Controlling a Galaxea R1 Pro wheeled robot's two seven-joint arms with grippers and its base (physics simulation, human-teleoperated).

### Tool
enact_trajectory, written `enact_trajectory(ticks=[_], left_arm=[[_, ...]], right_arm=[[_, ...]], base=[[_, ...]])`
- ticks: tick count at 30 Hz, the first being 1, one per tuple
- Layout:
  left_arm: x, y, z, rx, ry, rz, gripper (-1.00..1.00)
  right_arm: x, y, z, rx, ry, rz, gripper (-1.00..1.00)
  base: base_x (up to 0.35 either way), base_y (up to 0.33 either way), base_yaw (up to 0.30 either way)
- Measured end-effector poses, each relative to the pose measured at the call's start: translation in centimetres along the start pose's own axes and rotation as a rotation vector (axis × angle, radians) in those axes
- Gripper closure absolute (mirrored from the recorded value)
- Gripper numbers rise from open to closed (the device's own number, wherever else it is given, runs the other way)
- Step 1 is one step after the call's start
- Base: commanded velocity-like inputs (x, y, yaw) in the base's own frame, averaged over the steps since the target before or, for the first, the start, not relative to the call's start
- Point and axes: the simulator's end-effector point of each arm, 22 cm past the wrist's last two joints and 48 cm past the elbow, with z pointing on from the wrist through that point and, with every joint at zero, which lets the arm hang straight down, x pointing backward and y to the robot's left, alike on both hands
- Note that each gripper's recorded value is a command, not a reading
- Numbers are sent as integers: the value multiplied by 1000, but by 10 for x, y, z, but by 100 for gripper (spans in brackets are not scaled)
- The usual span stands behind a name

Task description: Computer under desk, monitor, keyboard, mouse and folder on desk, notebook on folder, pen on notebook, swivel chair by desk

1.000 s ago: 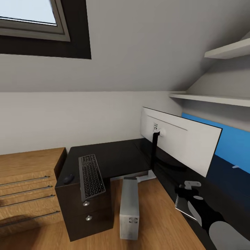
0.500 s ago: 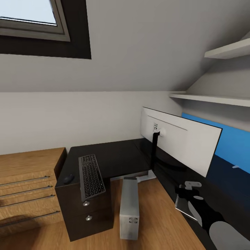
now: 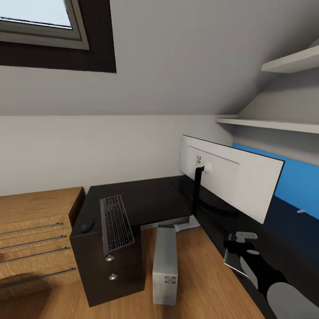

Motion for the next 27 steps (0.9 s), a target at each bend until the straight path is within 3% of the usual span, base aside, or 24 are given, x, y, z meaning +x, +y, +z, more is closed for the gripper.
enact_trajectory(ticks=[27], left_arm=[[35,-3,22,2,-3,-1,-100]], right_arm=[[30,5,19,-1,-13,-5,-100]], base=[[0,0,0]])
